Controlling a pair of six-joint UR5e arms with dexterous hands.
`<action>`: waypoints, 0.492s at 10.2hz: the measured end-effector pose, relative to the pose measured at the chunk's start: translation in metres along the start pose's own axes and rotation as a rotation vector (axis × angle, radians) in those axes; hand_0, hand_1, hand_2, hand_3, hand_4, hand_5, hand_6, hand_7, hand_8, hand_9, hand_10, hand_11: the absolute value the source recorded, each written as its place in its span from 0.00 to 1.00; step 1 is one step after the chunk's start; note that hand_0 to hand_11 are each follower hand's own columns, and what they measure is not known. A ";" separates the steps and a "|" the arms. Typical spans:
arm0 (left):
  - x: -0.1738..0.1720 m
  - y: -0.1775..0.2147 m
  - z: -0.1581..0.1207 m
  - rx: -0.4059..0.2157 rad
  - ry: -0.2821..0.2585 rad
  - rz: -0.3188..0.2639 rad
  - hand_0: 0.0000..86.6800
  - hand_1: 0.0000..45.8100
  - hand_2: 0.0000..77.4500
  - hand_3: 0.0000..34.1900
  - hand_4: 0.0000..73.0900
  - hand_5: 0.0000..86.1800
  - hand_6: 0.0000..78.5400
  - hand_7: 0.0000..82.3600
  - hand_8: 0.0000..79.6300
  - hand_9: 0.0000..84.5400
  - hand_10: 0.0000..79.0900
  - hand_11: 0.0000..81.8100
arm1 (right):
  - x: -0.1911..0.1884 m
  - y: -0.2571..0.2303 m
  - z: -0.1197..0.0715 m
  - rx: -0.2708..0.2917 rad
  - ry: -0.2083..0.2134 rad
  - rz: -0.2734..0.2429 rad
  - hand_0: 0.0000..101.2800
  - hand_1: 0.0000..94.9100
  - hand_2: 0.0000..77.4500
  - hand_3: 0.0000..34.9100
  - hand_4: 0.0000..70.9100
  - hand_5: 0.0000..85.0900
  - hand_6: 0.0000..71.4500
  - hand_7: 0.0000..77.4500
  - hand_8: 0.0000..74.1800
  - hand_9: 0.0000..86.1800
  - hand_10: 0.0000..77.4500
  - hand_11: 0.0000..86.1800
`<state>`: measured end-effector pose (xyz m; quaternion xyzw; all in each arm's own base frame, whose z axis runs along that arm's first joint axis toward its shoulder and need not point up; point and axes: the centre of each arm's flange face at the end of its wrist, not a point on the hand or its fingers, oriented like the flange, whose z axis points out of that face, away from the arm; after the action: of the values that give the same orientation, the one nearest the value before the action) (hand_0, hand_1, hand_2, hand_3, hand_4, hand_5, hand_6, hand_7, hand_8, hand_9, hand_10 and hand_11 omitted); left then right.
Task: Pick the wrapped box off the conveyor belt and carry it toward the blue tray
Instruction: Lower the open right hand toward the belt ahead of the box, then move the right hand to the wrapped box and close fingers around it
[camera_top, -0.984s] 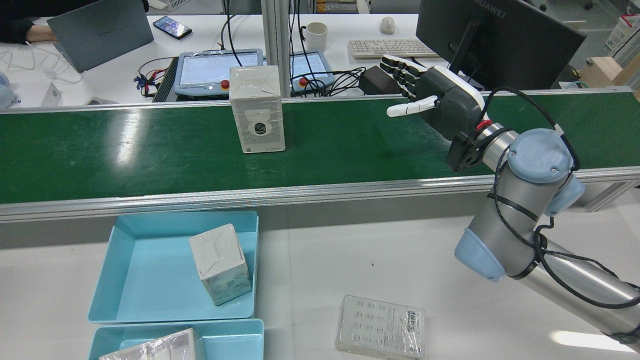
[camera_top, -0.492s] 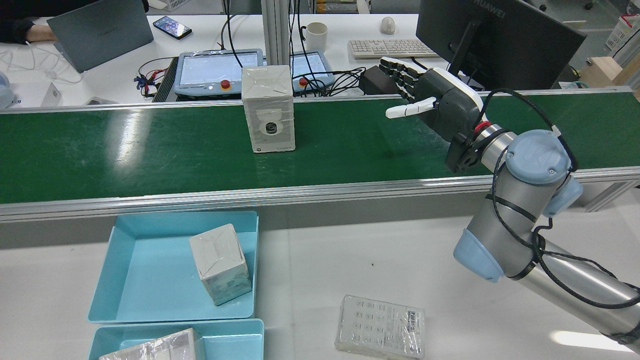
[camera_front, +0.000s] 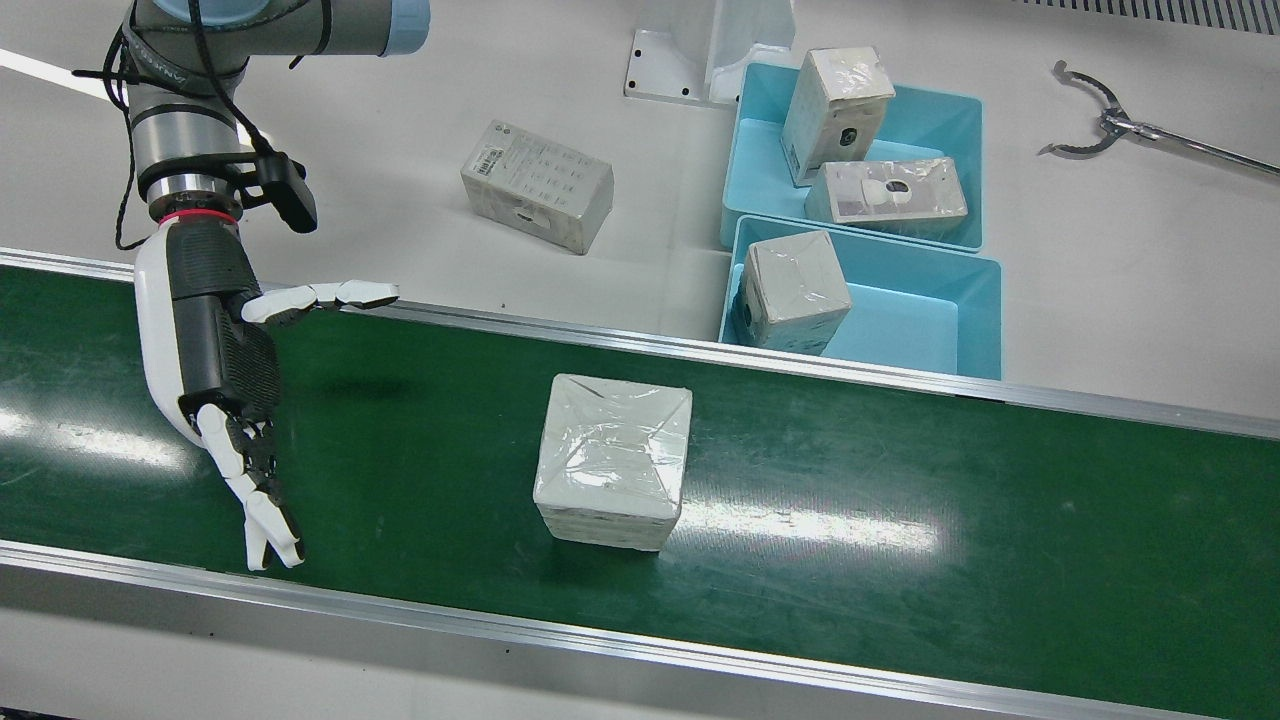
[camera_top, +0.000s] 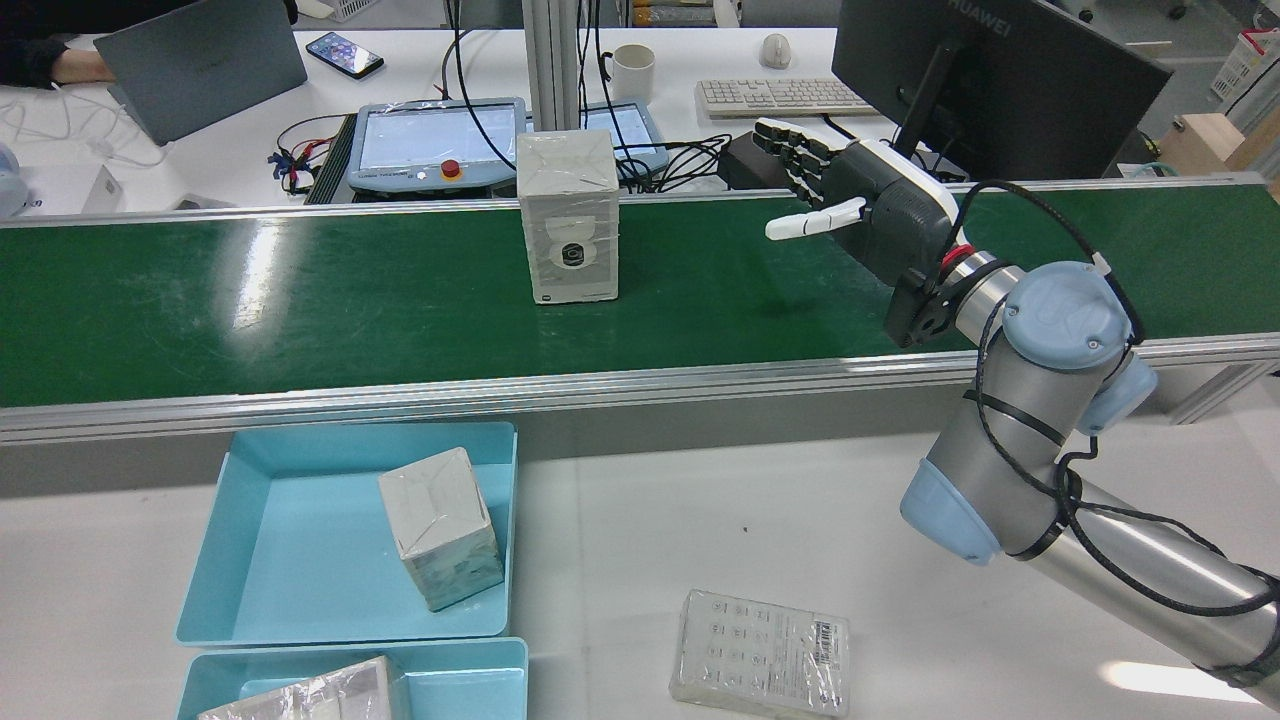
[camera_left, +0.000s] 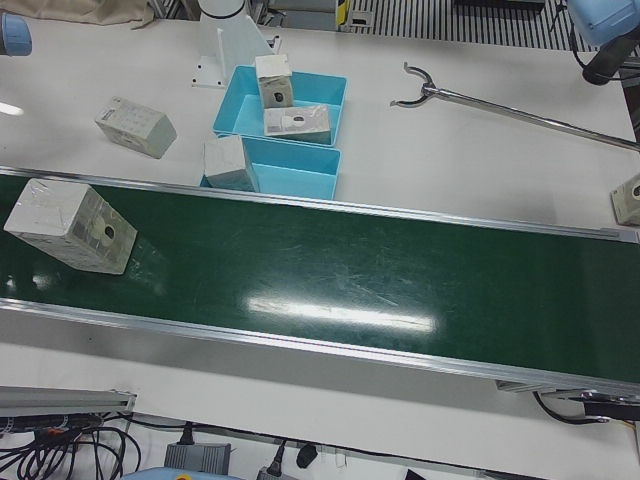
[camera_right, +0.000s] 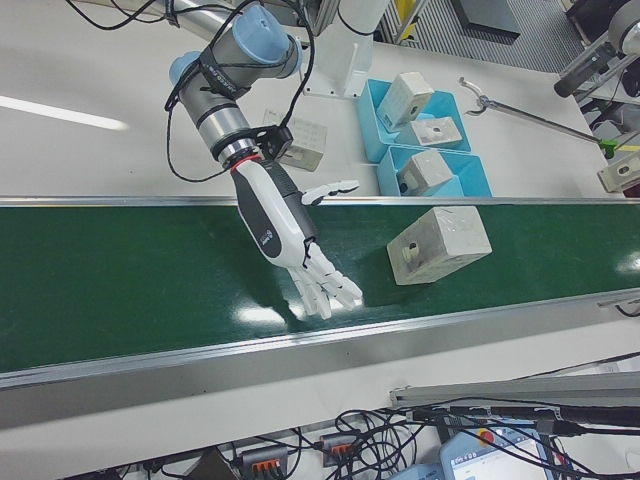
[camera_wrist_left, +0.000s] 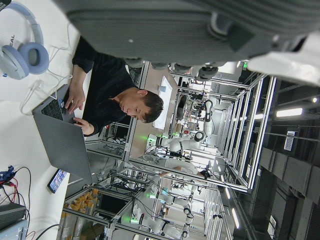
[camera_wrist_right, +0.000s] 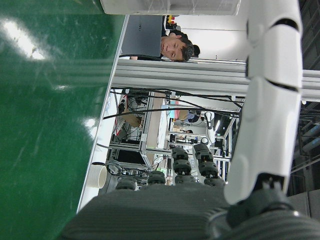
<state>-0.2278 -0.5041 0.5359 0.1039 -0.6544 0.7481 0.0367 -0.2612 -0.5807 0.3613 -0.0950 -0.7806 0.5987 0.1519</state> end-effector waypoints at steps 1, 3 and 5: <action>0.000 0.000 0.000 0.000 0.000 0.000 0.00 0.00 0.01 0.00 0.00 0.01 0.00 0.01 0.00 0.00 0.01 0.00 | 0.001 0.000 0.001 0.001 0.001 0.000 0.46 0.12 0.15 0.15 0.11 0.11 0.00 0.06 0.01 0.01 0.00 0.02; 0.000 0.000 0.000 0.000 0.000 0.000 0.00 0.00 0.01 0.00 0.00 0.01 0.00 0.00 0.00 0.00 0.01 0.00 | 0.004 -0.001 0.002 0.002 0.004 0.000 0.46 0.12 0.15 0.15 0.11 0.11 0.00 0.06 0.02 0.01 0.00 0.02; 0.000 0.000 0.000 0.000 0.000 0.000 0.00 0.00 0.01 0.00 0.00 0.01 0.00 0.00 0.00 0.00 0.00 0.00 | 0.006 0.003 0.008 -0.001 0.006 0.002 0.46 0.12 0.15 0.15 0.11 0.11 0.00 0.06 0.02 0.01 0.00 0.02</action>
<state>-0.2278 -0.5041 0.5359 0.1039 -0.6544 0.7481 0.0367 -0.2697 -0.5851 0.3576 -0.0975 -0.7805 0.5981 0.1536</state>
